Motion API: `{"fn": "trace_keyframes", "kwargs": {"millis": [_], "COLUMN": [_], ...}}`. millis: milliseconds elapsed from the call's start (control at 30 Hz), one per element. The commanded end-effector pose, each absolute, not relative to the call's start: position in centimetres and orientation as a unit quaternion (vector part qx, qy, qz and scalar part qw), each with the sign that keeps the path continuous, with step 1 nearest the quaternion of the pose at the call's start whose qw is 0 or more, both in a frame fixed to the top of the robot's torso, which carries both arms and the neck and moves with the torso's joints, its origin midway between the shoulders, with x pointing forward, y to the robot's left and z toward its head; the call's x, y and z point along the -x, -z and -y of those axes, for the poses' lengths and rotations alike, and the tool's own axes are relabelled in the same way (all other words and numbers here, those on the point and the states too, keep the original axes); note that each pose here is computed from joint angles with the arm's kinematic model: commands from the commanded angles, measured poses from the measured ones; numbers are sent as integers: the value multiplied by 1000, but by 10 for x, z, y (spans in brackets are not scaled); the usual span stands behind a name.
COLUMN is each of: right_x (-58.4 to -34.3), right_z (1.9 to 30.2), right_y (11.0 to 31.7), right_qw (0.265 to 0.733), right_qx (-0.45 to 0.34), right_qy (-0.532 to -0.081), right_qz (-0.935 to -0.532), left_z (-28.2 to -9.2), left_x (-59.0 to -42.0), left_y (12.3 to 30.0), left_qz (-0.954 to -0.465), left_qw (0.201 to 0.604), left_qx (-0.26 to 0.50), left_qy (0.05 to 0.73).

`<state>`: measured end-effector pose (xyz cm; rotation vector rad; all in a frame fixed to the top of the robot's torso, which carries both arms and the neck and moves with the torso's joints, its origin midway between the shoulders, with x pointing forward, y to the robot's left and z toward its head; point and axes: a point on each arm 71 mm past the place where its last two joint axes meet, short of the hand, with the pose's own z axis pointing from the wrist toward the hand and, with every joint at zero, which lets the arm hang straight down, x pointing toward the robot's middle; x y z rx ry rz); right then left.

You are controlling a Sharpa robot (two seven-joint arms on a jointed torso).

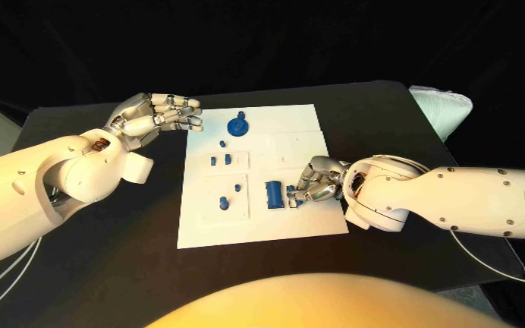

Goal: Assemble the parts on the task board

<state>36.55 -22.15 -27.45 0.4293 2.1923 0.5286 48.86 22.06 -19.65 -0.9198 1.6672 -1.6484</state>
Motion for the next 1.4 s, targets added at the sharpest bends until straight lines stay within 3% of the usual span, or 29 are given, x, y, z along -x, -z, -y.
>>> {"fn": "trace_keyframes", "kwargs": {"millis": [33,800,1400], "right_x": [-364,-359,-356], "right_z": [219,217,232], "right_y": [275,273,270], "right_qw": [407,403,408], "right_qx": [-159,-162,-176], "right_qy": [-212,-233,-236], "right_qz": [-874,-870,-864], "left_z": [-218,-219,-220], "left_x": [-488,-488,-489], "left_y": [196,196,198], "left_qz": [-629,-632,-635], "left_qw": [299,298,298], "left_qx": [344,346,348], "left_qy": [629,626,622]}}
